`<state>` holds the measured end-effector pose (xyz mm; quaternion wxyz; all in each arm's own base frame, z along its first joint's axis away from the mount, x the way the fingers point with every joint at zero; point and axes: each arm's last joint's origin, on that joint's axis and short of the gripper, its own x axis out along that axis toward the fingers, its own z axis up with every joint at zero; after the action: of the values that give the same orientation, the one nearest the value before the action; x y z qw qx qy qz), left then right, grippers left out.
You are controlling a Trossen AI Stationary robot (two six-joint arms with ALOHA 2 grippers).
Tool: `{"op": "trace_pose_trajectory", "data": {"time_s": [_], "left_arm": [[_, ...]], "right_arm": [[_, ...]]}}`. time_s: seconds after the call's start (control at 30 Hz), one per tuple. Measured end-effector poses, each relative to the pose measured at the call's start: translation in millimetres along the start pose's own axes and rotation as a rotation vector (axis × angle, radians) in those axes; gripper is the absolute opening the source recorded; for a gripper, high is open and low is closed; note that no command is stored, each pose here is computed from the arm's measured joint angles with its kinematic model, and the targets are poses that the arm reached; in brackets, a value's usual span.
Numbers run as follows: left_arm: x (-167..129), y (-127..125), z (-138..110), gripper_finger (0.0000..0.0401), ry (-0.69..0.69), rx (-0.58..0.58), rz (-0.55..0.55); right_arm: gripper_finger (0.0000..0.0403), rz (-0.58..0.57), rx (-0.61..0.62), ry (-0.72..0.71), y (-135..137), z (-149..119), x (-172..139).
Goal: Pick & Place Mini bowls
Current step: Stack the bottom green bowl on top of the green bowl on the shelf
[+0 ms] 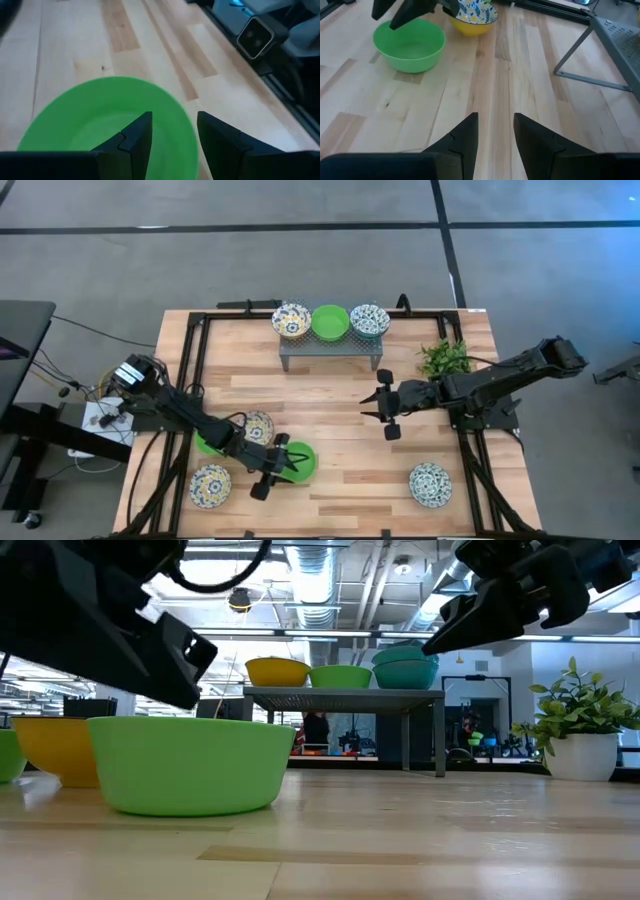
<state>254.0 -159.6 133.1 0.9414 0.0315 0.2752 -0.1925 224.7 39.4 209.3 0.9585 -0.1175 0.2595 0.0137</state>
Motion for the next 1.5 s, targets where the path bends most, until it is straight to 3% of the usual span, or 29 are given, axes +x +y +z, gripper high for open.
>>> {"op": "trace_pose_trajectory", "data": {"time_s": [0.73,1.2,1.5], "left_arm": [[4,2,-9,0.0158,0.04,0.0,0.009],[-11,-1,12,0.0158,-0.061,-0.076,-0.013],[2,-10,-8,0.0158,0.026,-0.066,-0.023]], "right_arm": [[0.012,-0.005,0.004,0.001,-1,0,0],[0.012,-0.005,0.004,0.001,-1,0,0],[0.012,-0.005,0.004,0.001,-1,0,0]]}}
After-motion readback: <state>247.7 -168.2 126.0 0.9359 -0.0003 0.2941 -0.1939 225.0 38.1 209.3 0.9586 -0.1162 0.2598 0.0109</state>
